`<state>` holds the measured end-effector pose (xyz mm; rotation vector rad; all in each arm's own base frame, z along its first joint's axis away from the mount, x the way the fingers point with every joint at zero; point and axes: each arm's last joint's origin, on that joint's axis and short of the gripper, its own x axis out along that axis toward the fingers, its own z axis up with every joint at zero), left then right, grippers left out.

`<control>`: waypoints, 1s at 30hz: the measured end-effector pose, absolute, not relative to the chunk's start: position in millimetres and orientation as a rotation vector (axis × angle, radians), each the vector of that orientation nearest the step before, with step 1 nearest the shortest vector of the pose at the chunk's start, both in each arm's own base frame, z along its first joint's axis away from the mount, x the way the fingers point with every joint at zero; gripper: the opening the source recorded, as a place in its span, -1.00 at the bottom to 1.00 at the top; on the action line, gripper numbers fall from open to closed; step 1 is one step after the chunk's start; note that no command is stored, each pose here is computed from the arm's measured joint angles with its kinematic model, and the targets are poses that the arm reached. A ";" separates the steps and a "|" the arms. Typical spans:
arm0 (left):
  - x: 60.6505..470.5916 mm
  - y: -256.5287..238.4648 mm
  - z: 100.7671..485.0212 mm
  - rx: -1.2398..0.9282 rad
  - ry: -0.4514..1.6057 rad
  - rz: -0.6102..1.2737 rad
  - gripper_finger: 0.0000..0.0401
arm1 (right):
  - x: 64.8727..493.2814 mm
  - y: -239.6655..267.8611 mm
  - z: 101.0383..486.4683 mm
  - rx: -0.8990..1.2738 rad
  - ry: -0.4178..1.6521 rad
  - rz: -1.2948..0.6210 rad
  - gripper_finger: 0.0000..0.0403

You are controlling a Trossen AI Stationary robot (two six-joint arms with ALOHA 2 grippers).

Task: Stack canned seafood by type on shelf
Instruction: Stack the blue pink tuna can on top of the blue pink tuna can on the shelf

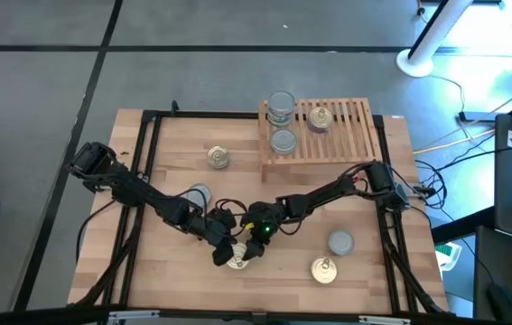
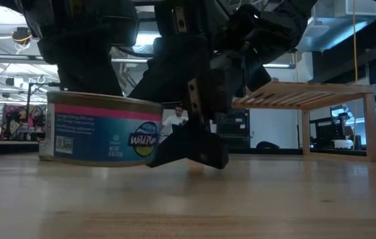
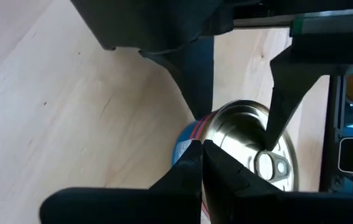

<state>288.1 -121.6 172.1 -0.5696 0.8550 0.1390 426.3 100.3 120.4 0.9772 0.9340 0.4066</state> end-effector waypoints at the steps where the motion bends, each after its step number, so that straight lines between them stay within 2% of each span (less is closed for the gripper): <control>1: 288.3 -121.7 172.3 -0.567 0.852 0.138 -1.00 | 426.3 100.4 120.7 0.978 0.935 0.414 0.33; 8: 291.5 -122.4 175.4 -0.551 0.802 0.121 -1.00 | 426.8 101.0 121.8 0.982 0.928 0.428 0.33; 30: 289.0 -122.3 173.3 -0.536 0.831 0.131 -1.00 | 426.3 101.2 122.2 1.055 0.966 0.429 0.33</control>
